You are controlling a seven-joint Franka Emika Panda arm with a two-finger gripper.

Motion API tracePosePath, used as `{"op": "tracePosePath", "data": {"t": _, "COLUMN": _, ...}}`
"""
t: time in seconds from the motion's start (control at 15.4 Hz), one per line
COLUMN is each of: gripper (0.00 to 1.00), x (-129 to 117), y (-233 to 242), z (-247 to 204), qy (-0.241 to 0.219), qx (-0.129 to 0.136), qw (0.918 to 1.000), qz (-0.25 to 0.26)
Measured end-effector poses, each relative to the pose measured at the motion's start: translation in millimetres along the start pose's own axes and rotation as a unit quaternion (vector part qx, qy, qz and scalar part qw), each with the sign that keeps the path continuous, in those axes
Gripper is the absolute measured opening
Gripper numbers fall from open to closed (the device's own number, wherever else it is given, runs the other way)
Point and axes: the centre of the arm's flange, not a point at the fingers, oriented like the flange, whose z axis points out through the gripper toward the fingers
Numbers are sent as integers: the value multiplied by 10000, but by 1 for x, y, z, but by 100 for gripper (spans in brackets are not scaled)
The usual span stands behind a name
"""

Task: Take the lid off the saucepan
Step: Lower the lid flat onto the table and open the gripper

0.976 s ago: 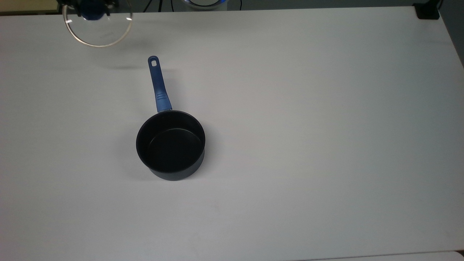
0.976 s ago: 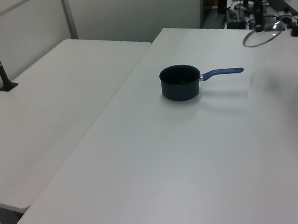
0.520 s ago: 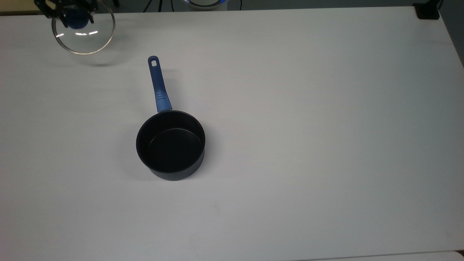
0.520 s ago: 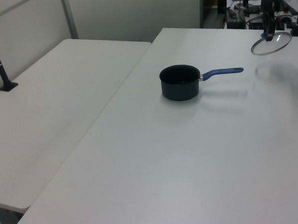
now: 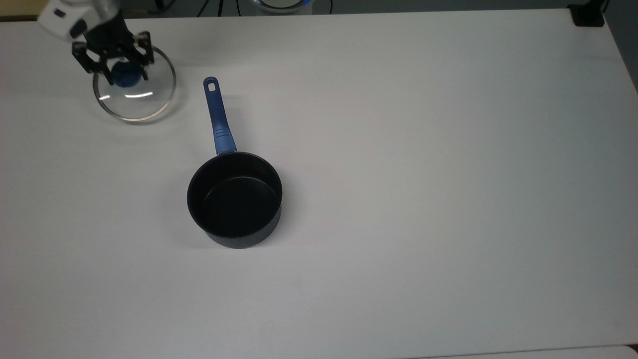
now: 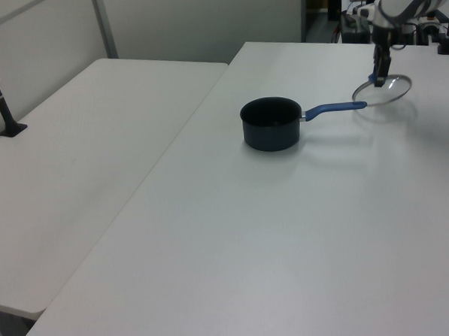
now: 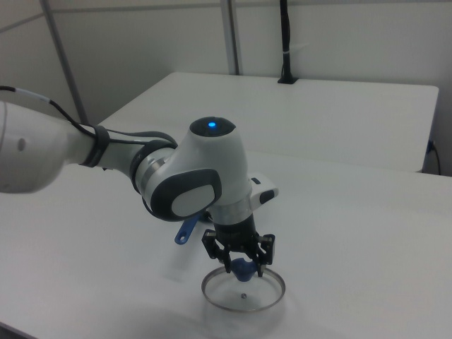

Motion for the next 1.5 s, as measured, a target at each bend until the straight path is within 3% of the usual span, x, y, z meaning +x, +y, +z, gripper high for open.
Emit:
{"op": "tracePosePath", "data": {"t": 0.52, "gripper": 68, "x": 22, "y": -19, "z": 30, "qy": -67, "qx": -16, "qw": 9999, "qz": 139}}
{"op": "tracePosePath", "data": {"t": 0.78, "gripper": 100, "x": 21, "y": -17, "z": 27, "qy": -116, "qx": 28, "qw": 9994, "qz": 309}}
{"op": "tracePosePath", "data": {"t": 0.91, "gripper": 100, "x": 23, "y": -13, "z": 14, "qy": -193, "qx": 107, "qw": 9985, "qz": 499}}
{"op": "tracePosePath", "data": {"t": 1.17, "gripper": 100, "x": 27, "y": 3, "z": -67, "qy": -223, "qx": 241, "qw": 9926, "qz": 1171}}
{"op": "tracePosePath", "data": {"t": 1.37, "gripper": 100, "x": 38, "y": -4, "z": -144, "qy": -103, "qx": 241, "qw": 9784, "qz": 2052}}
{"op": "tracePosePath", "data": {"t": 1.5, "gripper": 100, "x": 65, "y": -35, "z": -190, "qy": -10, "qx": 227, "qw": 9642, "qz": 2643}}
